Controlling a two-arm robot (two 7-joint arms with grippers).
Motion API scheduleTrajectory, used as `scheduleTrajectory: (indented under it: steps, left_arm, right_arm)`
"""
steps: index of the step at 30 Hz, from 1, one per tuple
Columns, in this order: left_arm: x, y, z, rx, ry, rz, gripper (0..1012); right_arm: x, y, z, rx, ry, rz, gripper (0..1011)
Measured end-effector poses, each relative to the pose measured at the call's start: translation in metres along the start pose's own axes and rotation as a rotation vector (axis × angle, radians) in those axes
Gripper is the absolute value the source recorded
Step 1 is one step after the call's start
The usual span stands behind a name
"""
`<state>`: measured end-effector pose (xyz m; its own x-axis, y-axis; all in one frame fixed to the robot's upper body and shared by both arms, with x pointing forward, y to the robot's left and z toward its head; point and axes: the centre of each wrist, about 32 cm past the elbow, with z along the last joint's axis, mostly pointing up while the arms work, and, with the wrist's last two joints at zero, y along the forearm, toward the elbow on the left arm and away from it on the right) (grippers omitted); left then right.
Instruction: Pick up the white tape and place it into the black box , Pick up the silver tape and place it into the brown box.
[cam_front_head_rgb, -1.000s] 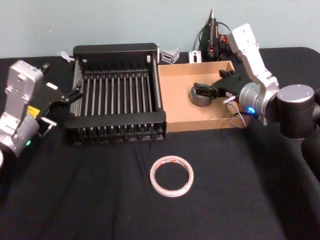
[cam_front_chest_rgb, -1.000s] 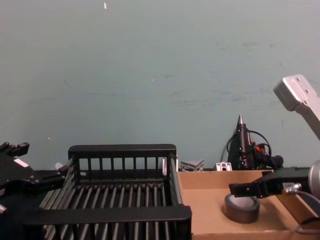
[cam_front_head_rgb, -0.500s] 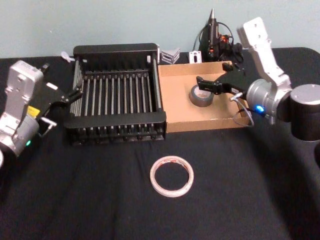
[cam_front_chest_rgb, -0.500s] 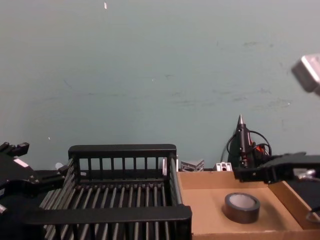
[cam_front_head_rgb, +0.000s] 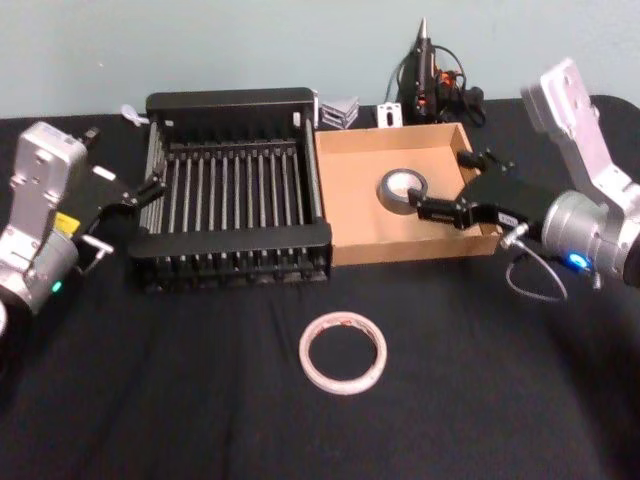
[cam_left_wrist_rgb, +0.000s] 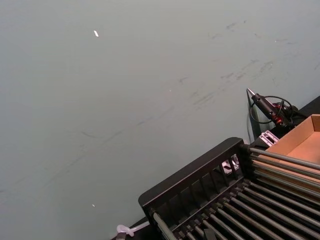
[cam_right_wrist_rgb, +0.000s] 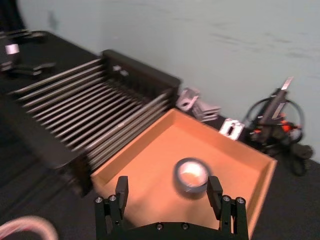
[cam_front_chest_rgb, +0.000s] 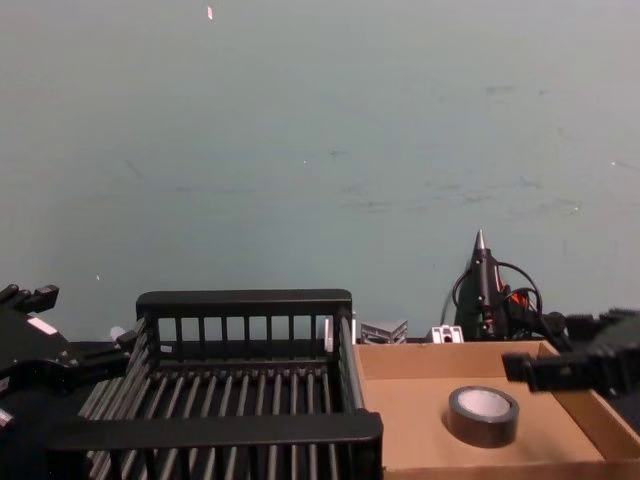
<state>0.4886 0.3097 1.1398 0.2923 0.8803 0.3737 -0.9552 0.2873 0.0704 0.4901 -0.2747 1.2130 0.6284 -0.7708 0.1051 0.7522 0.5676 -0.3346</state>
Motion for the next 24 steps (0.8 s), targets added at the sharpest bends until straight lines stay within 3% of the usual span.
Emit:
scheduleTrajectory:
  steps: [6, 12, 24]
  left_arm:
    - [0.0, 0.0, 0.0, 0.0, 0.0, 0.0, 1001]
    - [0.0, 0.0, 0.0, 0.0, 0.0, 0.0, 1001]
    - [0.0, 0.0, 0.0, 0.0, 0.0, 0.0, 1001]
  right_arm:
    - [-0.0116, -0.02, -0.006, -0.018, -0.023, 0.093, 1002]
    - [-0.0298, -0.031, -0.017, -0.063, -0.035, 0.213, 1003]
    - [-0.0496, -0.024, -0.034, -0.127, -0.08, 0.318, 1002]
